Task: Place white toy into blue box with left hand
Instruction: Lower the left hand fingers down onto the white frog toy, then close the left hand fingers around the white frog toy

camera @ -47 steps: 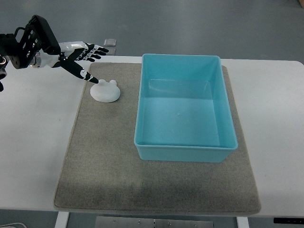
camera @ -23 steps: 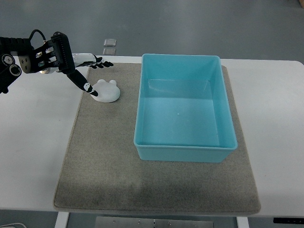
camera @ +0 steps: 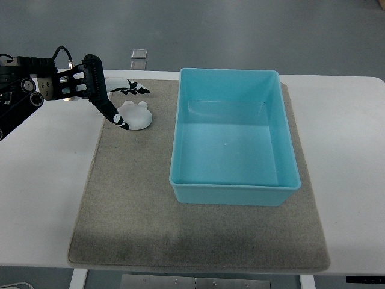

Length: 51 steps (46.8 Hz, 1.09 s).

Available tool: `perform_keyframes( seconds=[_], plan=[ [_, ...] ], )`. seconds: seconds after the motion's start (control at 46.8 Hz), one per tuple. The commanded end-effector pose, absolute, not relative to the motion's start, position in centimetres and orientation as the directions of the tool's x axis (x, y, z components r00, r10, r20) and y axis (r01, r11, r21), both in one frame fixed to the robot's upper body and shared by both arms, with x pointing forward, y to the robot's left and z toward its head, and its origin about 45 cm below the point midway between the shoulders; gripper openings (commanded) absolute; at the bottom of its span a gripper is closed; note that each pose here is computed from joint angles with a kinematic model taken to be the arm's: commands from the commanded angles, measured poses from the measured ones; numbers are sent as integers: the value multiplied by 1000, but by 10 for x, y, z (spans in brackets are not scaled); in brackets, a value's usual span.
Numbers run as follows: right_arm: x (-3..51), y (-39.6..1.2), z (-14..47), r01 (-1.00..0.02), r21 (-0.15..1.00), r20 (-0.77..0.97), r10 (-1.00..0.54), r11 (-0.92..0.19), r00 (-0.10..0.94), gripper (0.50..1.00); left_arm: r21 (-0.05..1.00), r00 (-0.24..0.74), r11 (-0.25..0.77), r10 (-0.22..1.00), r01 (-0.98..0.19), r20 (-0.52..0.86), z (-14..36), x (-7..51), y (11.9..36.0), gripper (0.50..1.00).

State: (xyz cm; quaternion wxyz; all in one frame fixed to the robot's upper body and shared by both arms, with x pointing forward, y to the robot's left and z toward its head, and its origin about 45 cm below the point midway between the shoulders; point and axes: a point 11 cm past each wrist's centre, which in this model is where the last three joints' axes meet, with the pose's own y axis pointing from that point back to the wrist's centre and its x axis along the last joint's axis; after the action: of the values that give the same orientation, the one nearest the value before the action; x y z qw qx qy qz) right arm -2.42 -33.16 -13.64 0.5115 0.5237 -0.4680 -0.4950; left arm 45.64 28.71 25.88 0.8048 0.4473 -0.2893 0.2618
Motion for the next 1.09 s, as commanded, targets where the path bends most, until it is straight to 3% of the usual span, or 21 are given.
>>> perform_keyframes(
  seconds=[0.0,0.471,0.62,1.07],
  plan=[
    [-24,-332,-136,15,999,-40,-997,-39,72,936,569,697,464,162,-679,699,258,456,285,977],
    [-24,-332,-136,17,999,-40,-997,-39,72,936,576,684,434,142,-693,715,250,459,288,954],
    [-24,-332,-136,15,999,-40,-997,-39,72,936,586,692,433,138,-686,709,245,457,288,902],
    [-24,-332,-136,17,999,-40,-997,-39,72,936,590,702,446,132,-673,700,239,455,281,825]
  ],
)
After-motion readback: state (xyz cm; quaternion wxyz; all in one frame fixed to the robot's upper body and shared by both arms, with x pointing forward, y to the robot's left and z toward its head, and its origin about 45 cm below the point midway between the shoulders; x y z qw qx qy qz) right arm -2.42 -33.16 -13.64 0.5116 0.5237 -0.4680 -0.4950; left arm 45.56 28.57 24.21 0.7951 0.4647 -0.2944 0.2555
